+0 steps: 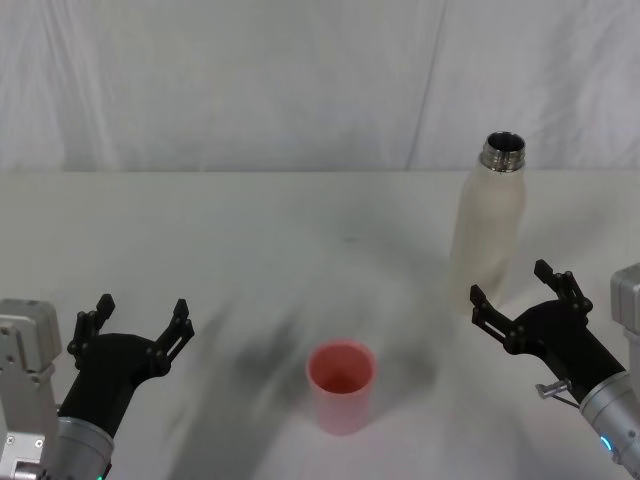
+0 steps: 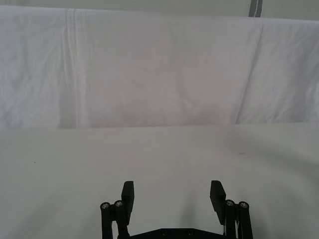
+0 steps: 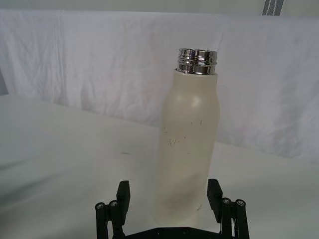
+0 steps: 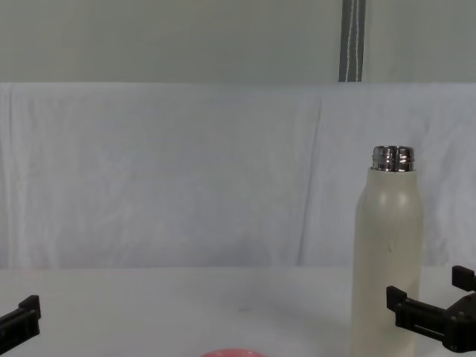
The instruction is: Grasp the thermos with one hand and pour water into the cup lid.
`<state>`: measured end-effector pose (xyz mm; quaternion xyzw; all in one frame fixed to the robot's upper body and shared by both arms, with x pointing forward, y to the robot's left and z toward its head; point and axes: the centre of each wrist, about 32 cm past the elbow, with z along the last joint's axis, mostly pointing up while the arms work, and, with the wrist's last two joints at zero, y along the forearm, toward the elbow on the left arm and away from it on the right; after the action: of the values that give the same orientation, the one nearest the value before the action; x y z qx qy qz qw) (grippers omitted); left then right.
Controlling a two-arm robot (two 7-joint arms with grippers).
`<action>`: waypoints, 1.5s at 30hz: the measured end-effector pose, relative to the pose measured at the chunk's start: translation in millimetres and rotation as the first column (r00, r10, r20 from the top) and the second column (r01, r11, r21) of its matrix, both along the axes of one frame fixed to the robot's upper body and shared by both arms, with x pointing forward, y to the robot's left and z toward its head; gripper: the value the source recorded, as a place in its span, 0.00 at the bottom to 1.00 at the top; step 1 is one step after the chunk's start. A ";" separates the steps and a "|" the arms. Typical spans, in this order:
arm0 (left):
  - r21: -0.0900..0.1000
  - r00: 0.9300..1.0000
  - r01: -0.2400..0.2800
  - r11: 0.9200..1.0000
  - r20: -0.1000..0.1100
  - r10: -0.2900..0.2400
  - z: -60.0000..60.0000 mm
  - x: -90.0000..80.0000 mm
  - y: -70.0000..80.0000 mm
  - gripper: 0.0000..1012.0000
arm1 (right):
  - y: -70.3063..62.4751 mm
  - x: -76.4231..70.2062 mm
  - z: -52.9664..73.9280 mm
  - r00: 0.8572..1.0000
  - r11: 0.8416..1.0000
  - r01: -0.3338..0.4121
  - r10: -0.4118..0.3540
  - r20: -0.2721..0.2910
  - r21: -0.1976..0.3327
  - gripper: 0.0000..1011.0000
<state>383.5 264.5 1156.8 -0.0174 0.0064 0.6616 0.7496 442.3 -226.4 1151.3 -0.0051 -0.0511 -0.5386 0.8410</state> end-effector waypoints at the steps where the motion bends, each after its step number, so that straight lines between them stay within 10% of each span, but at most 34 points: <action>1: 0.000 1.000 0.000 1.000 0.000 0.000 0.0 0.0 0.0 0.99 | 0.0 0.0 0.0 1.000 1.000 0.000 0.000 0.000 0.000 0.99; 45: 0.000 1.000 0.000 1.000 0.000 0.000 0.0 0.0 0.0 0.99 | 0.0 0.0 0.0 1.000 1.000 0.000 0.000 0.000 0.000 0.99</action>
<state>383.5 264.5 1156.8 -0.0174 0.0064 0.6616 0.7496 442.4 -226.4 1151.3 -0.0051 -0.0510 -0.5386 0.8410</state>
